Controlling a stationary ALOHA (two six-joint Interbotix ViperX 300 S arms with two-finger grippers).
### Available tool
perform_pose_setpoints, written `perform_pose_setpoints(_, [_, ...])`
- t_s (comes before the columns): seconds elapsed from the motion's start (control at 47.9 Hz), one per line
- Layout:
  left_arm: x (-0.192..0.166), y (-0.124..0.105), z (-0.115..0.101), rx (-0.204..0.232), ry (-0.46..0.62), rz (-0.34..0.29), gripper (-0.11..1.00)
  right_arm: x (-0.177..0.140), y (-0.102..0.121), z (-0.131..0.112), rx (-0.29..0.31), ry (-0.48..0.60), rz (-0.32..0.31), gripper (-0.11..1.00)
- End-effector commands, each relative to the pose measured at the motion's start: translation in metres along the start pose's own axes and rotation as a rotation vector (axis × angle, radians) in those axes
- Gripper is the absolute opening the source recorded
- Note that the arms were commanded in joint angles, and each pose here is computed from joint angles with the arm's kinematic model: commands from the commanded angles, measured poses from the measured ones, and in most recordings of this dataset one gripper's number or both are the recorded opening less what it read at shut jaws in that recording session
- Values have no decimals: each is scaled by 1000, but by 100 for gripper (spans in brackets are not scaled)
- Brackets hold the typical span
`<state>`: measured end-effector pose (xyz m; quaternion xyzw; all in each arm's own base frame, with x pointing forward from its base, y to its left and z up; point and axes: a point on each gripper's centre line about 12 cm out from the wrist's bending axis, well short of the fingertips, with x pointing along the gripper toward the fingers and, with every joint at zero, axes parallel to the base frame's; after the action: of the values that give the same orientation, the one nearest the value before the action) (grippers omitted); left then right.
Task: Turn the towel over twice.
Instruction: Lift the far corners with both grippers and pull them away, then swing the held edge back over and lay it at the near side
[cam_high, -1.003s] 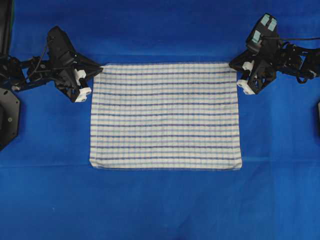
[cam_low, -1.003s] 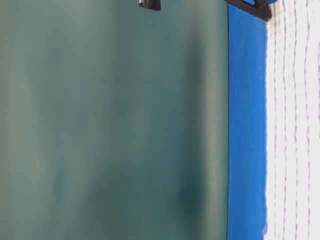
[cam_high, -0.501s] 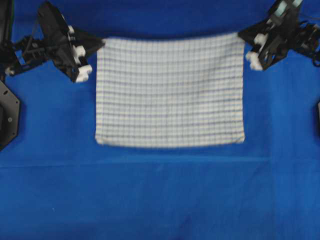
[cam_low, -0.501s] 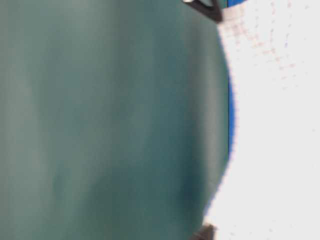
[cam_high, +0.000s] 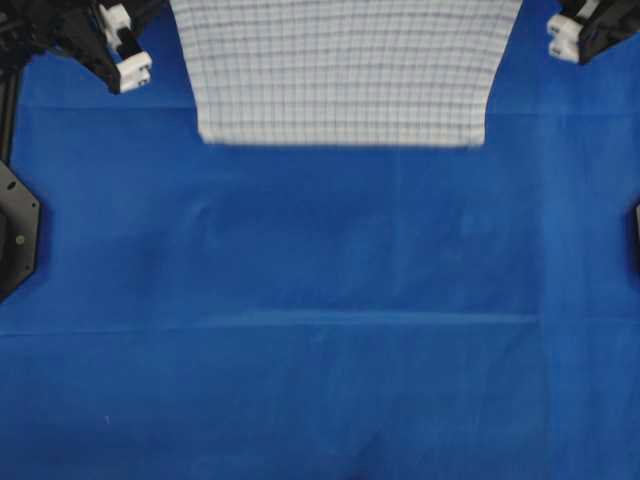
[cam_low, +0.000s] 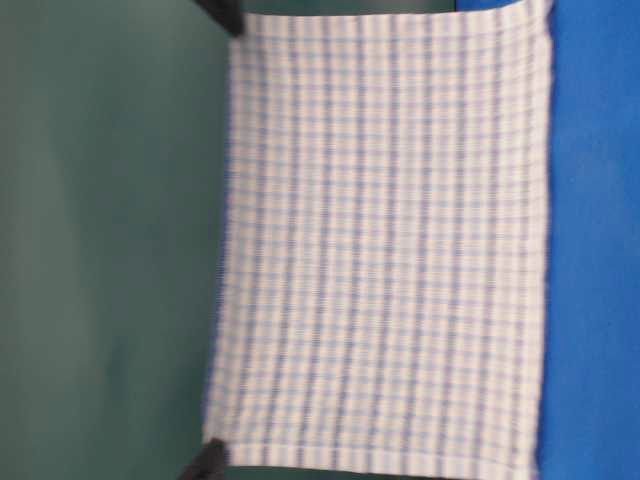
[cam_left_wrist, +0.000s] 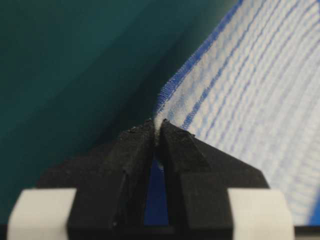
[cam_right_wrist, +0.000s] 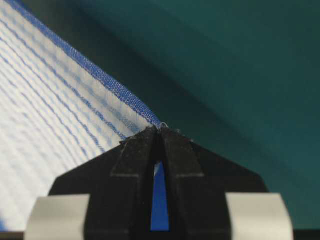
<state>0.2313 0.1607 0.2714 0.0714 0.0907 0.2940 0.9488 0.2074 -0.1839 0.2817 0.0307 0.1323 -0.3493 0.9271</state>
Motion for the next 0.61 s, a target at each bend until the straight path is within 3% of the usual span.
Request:
perform_pose_setpoints(0.0, [-6, 7, 27, 4, -43, 12, 4, -10, -2, 25, -2, -61, -7, 5])
perform_pose_setpoints(0.125, [-14, 8, 39, 3, -51, 10, 4, -21, -2, 36, -5, -92, -7, 5])
perform_pose_setpoints(0.355, [-25, 7, 41, 3, -60, 3, 4, -32, 2, 42, -8, -115, 9, 5])
perform_pose_setpoints(0.585, [-21, -4, 25, 5, 0, -39, 4, -29, 10, 29, 4, -33, 42, 5])
